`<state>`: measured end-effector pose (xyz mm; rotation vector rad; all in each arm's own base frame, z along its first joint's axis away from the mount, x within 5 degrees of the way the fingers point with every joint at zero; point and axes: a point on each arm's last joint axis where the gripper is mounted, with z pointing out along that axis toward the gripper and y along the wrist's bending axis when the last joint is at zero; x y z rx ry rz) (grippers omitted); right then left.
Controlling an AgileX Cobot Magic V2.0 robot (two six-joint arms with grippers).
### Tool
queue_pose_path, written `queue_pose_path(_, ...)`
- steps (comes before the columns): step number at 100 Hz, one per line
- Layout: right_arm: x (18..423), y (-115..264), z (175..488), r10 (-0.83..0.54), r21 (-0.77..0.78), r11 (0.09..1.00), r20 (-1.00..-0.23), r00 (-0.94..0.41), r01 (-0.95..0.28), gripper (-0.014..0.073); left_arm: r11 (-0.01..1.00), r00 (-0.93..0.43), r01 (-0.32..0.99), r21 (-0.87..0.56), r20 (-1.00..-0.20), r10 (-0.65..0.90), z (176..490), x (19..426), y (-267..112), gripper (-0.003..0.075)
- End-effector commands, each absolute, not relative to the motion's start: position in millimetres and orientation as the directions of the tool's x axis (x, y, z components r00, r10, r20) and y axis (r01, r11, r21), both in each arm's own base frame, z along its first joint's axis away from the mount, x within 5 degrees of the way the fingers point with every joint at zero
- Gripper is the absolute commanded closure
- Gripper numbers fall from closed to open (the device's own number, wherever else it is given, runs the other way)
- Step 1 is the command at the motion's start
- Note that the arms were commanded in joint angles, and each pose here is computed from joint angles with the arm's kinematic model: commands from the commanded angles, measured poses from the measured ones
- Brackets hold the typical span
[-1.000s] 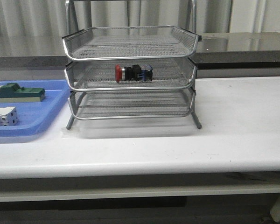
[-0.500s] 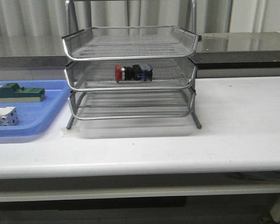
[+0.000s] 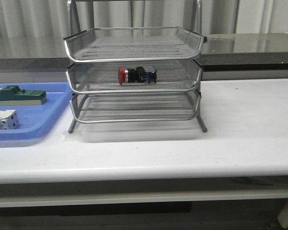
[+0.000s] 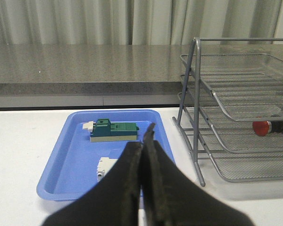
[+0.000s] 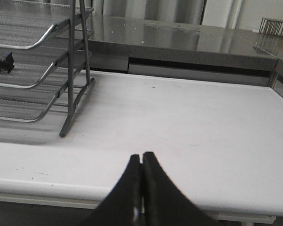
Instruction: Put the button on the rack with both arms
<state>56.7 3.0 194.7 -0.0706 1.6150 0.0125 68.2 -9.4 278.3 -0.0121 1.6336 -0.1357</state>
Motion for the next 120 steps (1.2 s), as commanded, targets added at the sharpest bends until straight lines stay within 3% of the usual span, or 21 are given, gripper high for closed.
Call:
queue_pose_path(1,55.4,2.4,203.3,-0.051,-0.054,0.998,-0.996,0.067,-0.040,0.0656,0.992,0.004,0.041,-0.117,-0.993,-0.117,291.5,68.9,-5.7,0.0741)
queue_pose_path(120,55.4,2.4,203.3,-0.052,-0.055,0.998,-0.996,0.066,-0.040,0.0656,0.992,0.004,0.041,-0.117,-0.993,-0.117,291.5,68.9,-5.7,0.0741)
